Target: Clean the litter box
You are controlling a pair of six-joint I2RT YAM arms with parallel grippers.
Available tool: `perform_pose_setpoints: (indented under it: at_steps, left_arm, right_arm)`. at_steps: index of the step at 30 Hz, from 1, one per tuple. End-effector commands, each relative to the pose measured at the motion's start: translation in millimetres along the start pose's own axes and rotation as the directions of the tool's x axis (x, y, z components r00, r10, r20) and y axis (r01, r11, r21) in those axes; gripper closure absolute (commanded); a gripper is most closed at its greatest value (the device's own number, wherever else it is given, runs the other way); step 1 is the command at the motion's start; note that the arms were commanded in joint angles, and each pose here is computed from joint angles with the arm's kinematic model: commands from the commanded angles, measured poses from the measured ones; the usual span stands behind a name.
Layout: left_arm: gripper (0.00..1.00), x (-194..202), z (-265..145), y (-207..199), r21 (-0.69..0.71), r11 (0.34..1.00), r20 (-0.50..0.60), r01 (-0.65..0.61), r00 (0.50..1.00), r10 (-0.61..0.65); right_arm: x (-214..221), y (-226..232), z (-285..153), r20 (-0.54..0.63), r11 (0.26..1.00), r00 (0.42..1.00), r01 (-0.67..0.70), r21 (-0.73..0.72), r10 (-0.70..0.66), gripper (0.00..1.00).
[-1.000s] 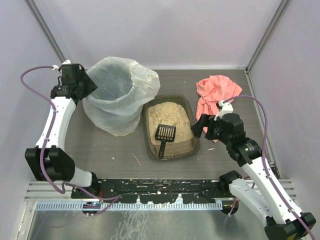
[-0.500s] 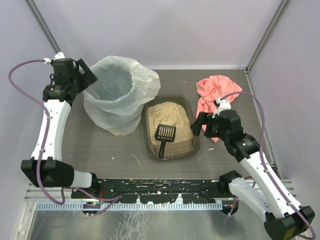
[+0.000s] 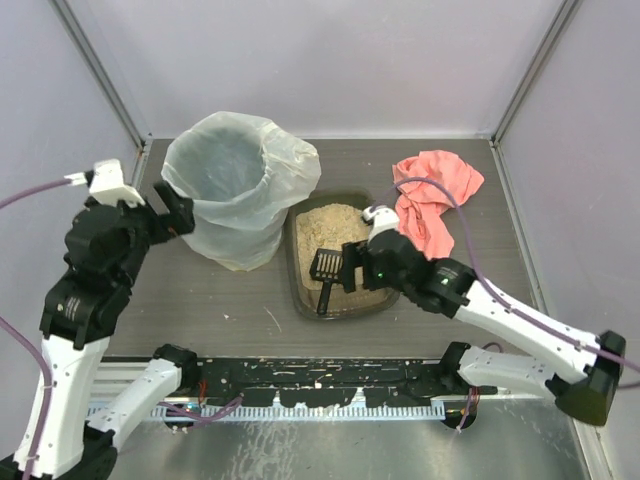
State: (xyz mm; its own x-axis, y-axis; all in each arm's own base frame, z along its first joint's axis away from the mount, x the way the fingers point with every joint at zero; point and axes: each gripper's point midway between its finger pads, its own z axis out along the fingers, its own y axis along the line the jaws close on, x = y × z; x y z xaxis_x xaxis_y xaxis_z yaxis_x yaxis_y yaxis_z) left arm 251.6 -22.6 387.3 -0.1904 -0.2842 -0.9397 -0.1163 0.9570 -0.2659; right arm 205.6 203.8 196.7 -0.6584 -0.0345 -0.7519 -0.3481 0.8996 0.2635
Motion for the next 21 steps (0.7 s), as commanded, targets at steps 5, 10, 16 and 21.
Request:
perform_pose_setpoints:
  at_steps: [5,10,16,21]
  left_arm:
    - [0.02,51,-29,-20,0.221,0.961,-0.045,-0.167,0.982,0.181]
    - [0.01,77,-35,-20,0.263,0.956,-0.112,-0.128,0.98,0.163]
    - [0.01,88,-38,-14,0.252,0.962,-0.124,-0.105,0.982,0.139]
    - [0.01,97,-37,-14,0.26,0.96,-0.144,-0.105,0.979,0.146]
  right_arm:
    - [9,73,19,0.058,0.996,0.998,-0.001,0.088,-0.004,0.16]
    - [37,85,42,-0.018,0.987,0.997,0.071,0.146,-0.069,0.17]
    - [63,80,60,-0.116,0.97,0.985,0.148,0.192,-0.128,0.25]
    - [70,69,58,-0.144,0.958,0.979,0.177,0.226,-0.147,0.32]
